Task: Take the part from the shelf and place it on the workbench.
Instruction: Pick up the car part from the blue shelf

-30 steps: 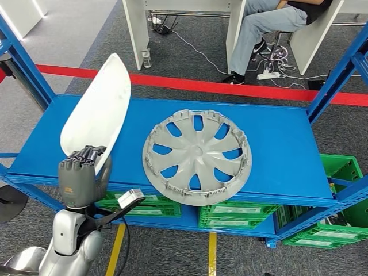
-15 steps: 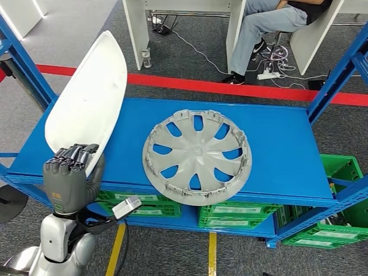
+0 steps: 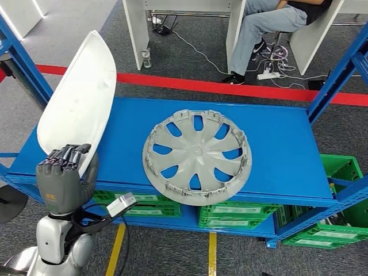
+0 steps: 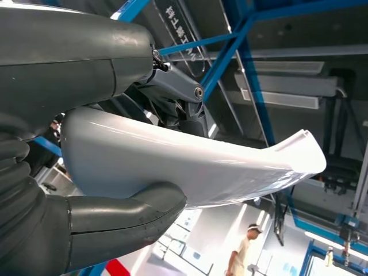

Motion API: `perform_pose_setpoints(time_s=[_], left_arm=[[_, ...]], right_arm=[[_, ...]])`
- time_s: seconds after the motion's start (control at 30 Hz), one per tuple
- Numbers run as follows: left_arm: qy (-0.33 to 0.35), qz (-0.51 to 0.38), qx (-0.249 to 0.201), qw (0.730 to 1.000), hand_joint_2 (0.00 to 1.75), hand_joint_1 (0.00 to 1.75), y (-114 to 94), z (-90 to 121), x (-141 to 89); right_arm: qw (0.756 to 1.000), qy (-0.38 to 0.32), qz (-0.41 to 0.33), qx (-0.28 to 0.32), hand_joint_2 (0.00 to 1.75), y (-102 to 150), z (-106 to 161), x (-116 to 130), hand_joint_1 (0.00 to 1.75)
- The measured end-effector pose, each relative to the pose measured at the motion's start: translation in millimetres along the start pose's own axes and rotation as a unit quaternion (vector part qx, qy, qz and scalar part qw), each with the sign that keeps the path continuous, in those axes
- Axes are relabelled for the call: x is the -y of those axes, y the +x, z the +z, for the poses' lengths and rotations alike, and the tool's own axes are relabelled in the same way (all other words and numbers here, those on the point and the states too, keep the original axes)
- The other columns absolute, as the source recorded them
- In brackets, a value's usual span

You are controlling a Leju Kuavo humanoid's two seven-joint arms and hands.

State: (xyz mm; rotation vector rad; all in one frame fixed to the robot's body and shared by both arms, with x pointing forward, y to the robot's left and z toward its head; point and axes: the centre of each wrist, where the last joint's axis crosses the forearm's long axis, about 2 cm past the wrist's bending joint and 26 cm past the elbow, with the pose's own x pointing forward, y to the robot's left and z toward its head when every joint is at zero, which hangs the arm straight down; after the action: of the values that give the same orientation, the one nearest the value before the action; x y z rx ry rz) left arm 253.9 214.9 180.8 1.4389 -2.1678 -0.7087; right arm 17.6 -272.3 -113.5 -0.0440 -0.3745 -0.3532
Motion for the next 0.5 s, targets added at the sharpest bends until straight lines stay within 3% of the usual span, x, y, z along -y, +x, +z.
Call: perform_pose_setpoints(time_s=[0.5], left_arm=[[-0.004,-0.003,-0.013,1.0,1.75,1.75,-2.1,1.7,1.3]], right_arm=[[1.0,-0.001,-0.003,0.001,0.0,0.1,0.0,-0.1,0.0]])
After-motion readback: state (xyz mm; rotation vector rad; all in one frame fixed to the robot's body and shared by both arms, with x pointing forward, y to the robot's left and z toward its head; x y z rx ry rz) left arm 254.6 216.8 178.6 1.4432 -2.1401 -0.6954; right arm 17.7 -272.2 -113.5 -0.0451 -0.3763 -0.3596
